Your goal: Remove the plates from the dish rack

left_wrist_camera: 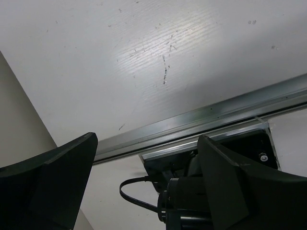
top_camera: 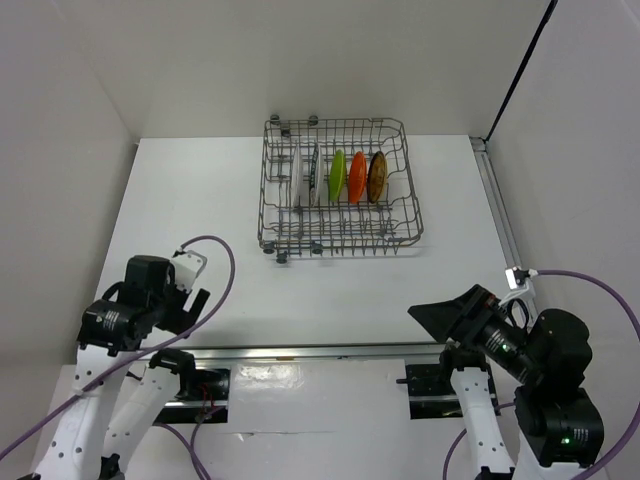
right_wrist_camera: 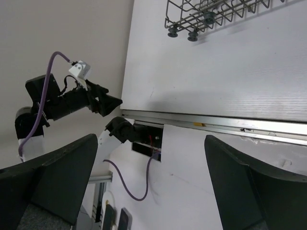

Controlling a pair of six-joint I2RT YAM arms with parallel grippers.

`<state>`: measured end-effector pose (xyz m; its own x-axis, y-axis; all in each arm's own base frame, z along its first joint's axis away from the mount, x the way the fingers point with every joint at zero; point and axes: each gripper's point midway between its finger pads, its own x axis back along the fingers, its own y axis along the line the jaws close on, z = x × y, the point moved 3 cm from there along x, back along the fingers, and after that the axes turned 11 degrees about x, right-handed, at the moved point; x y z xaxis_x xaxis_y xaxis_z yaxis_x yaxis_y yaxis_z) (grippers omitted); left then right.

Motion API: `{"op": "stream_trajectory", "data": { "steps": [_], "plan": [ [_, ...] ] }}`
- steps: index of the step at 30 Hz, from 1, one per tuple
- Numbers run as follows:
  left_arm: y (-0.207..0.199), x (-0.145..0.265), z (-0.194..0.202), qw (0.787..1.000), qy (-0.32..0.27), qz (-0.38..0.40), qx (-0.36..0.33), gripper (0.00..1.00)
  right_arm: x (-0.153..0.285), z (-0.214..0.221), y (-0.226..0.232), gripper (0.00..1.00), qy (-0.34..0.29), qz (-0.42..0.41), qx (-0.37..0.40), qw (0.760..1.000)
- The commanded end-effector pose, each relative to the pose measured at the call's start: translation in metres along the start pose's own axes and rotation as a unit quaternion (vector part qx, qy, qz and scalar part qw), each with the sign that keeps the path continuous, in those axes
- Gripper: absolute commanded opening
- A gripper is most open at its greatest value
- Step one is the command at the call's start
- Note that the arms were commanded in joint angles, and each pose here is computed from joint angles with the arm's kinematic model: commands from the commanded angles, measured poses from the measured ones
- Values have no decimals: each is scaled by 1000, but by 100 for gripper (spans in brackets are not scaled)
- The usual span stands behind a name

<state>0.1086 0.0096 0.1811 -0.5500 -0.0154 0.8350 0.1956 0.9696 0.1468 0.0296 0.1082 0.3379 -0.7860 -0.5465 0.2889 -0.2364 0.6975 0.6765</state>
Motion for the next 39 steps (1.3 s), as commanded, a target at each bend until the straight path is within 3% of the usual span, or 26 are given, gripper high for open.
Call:
{"op": "stream_trajectory", "data": {
  "steps": [1, 6, 9, 13, 16, 18, 20, 21, 23, 26, 32, 36, 39],
  "plan": [
    [12, 16, -14, 997, -49, -40, 34, 100, 4, -4, 6, 100, 3, 4, -15, 1000],
    [11, 31, -28, 995, -92, -28, 22, 100, -4, -27, 5, 100, 2, 25, 16, 1000],
    [23, 52, -54, 983, -158, -61, 66, 100, -19, -60, 0, 100, -15, 52, 50, 997],
    [26, 76, -96, 979, -191, -47, 60, 100, -61, -121, -19, 99, -50, 87, 96, 990],
    [29, 89, -126, 978, -199, -41, 48, 100, -108, -158, -59, 95, -31, 152, 96, 983],
    [37, 93, -145, 973, -215, -58, 53, 100, -146, -181, -90, 79, -15, 189, 99, 977],
    [44, 94, -153, 968, -228, -81, 68, 100, -184, -195, -123, 69, 2, 211, 108, 972],
    [47, 93, -155, 967, -227, -90, 75, 100, -195, -202, -132, 69, 3, 217, 121, 969],
    [52, 86, -151, 968, -215, -111, 70, 100, -226, -213, -145, 58, -1, 218, 135, 966],
    [53, 63, -138, 976, -170, -125, 49, 99, -258, -225, -147, 61, -36, 213, 182, 959],
    [57, 47, -156, 978, -158, -122, 54, 100, -344, -210, -162, 75, 14, 220, 221, 950],
    [53, 33, -183, 977, -180, -102, 48, 99, -394, -192, -207, 72, 53, 292, 197, 934],
    [54, 24, -204, 972, -208, -99, 52, 97, -408, -205, -216, 68, 36, 317, 197, 927]
  ]
}}
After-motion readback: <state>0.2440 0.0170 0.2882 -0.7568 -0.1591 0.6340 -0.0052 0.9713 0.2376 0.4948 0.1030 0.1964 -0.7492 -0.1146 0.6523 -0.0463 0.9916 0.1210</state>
